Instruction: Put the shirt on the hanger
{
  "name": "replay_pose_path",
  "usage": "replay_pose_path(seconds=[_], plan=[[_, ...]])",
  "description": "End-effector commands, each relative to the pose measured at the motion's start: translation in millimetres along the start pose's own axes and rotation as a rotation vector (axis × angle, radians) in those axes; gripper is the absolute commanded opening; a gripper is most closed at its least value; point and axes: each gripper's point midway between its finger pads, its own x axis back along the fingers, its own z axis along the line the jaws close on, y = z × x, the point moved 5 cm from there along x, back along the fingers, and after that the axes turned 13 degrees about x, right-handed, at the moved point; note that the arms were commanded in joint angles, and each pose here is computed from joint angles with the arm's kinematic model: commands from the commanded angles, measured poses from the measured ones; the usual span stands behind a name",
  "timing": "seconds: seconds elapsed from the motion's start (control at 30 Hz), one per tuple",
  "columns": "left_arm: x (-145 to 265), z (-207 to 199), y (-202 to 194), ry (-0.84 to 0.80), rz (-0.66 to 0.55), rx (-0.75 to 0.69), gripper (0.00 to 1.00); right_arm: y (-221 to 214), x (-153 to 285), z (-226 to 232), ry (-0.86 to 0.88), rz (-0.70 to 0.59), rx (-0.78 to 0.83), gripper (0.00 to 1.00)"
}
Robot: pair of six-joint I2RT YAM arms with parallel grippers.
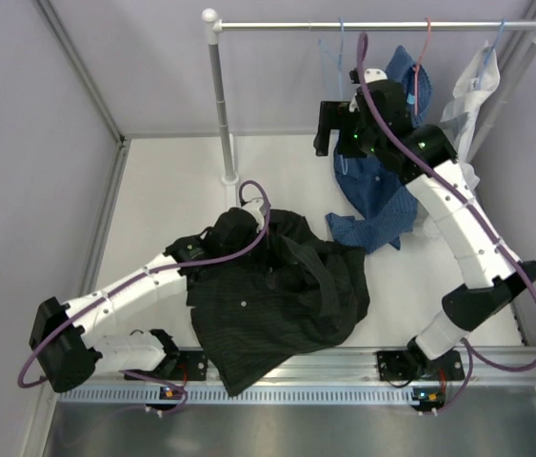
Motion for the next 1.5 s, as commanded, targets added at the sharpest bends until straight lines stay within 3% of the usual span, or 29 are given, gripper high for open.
replay_pose_path(seconds=[0.0, 0.23, 0.3, 0.33, 0.47, 0.77, 0.9, 1.0, 1.03, 1.1, 1.47], plan=[[10, -2, -4, -0.026, 0.018, 0.015, 0.00, 3, -6, -21, -0.063, 0.025, 0.085, 0.94], [5, -3, -11, -0.039, 0.080, 0.001, 0.00, 3, -32, -35, -0.097, 0.057, 0.141, 0.50], [5, -5, -11, -0.047, 0.084, -0.005, 0.00, 5, -32, -37, -0.091, 0.054, 0.151, 0.45], [5, -4, -11, -0.045, 0.085, -0.008, 0.00, 5, -32, -39, -0.088, 0.055, 0.162, 0.35], [4, -4, -12, -0.046, 0.094, -0.010, 0.00, 3, -36, -41, -0.077, 0.065, 0.182, 0.17], [2, -9, -11, -0.057, 0.107, -0.013, 0.00, 4, -47, -49, -0.090, 0.077, 0.206, 0.09], [2, -8, -12, -0.057, 0.113, -0.007, 0.00, 5, -50, -49, -0.087, 0.071, 0.210, 0.20], [2, -9, -12, -0.059, 0.114, -0.009, 0.00, 7, -52, -49, -0.090, 0.066, 0.206, 0.11], [3, -9, -12, -0.060, 0.112, -0.009, 0.00, 8, -51, -49, -0.089, 0.063, 0.203, 0.04], [4, -10, -11, -0.064, 0.105, -0.008, 0.00, 12, -49, -50, -0.098, 0.051, 0.200, 0.01], [6, -17, -5, -0.074, 0.087, 0.007, 0.00, 55, -2, -50, -0.103, -0.158, 0.085, 0.00]])
